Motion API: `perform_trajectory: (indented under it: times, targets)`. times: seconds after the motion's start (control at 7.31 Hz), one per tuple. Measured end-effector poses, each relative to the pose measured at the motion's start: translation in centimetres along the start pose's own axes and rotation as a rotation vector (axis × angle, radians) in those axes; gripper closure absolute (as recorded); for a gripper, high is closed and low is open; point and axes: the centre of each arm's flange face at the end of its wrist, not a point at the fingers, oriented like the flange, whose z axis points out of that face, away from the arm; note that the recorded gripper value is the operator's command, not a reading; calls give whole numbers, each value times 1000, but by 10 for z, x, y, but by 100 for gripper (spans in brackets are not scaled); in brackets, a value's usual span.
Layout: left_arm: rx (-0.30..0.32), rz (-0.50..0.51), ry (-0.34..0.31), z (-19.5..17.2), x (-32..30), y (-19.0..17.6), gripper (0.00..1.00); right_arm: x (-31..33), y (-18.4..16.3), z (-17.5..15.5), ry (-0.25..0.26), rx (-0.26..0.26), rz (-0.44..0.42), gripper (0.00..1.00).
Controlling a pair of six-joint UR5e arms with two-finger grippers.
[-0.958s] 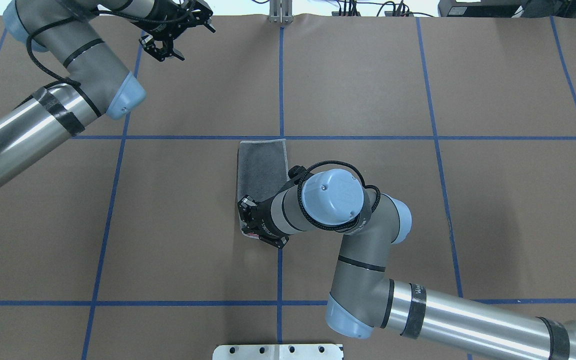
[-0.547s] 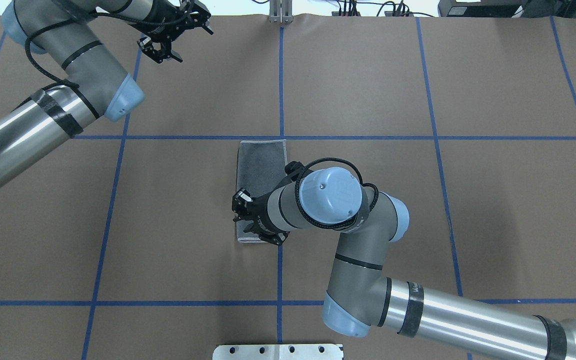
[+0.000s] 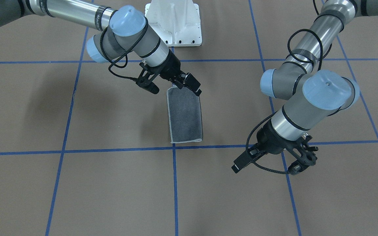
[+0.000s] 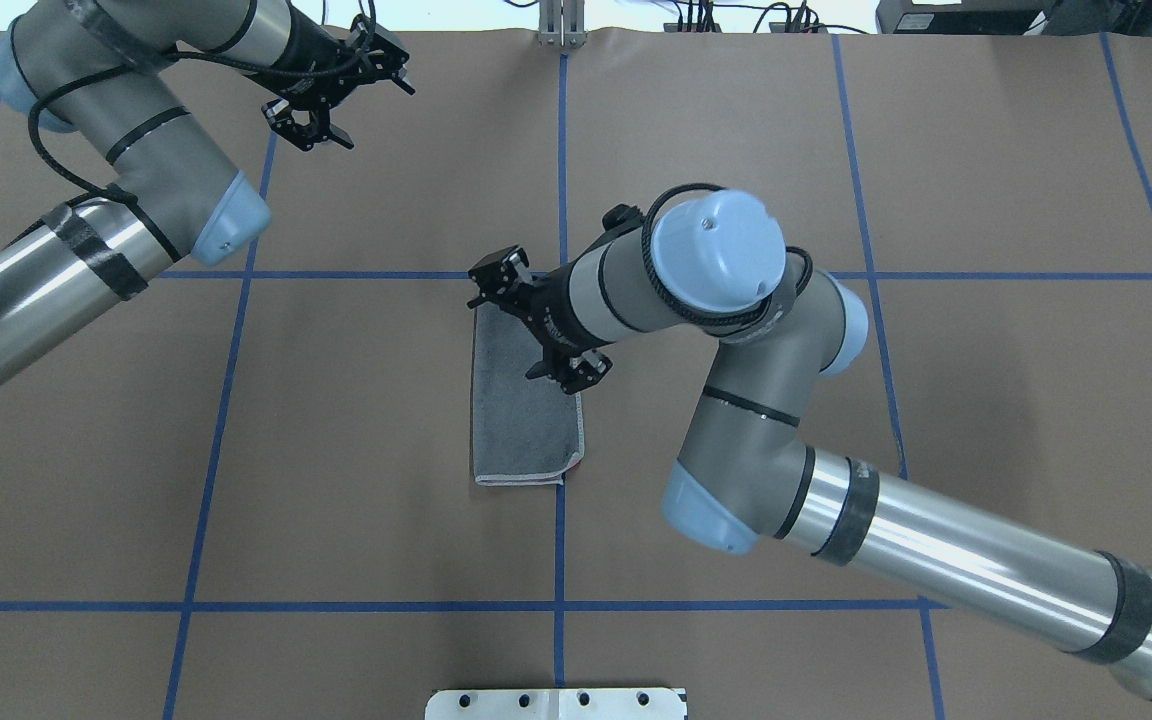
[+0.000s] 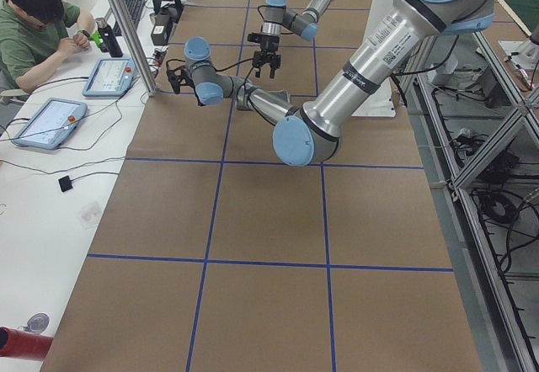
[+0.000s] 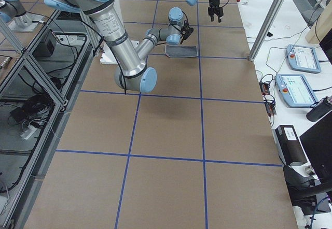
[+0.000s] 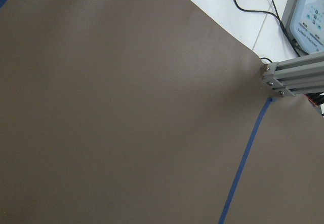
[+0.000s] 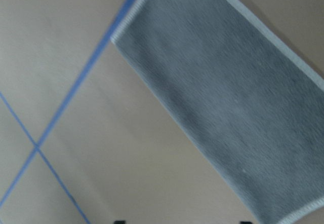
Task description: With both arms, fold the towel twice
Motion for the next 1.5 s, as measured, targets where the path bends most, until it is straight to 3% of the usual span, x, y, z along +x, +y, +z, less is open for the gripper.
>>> perform_trajectory:
  times: [0.27,0.68,0.96,1.23,1.5]
  targets:
    - [-68,-44,10,-4,-31,51,0,-9,-77,-54,34,-14,-59,0]
    - [-148,-125,20,6,-60,165,0,26,-176,-111,90,7,-274,0]
    - [-152,-132,12,25,-87,244,0,46,-202,-122,111,21,-380,0]
    - [-130,-114,-14,53,-109,310,1,51,-208,-123,116,26,-420,0]
    - [-121,-101,-37,69,-122,345,6,51,-209,-122,117,29,-426,0]
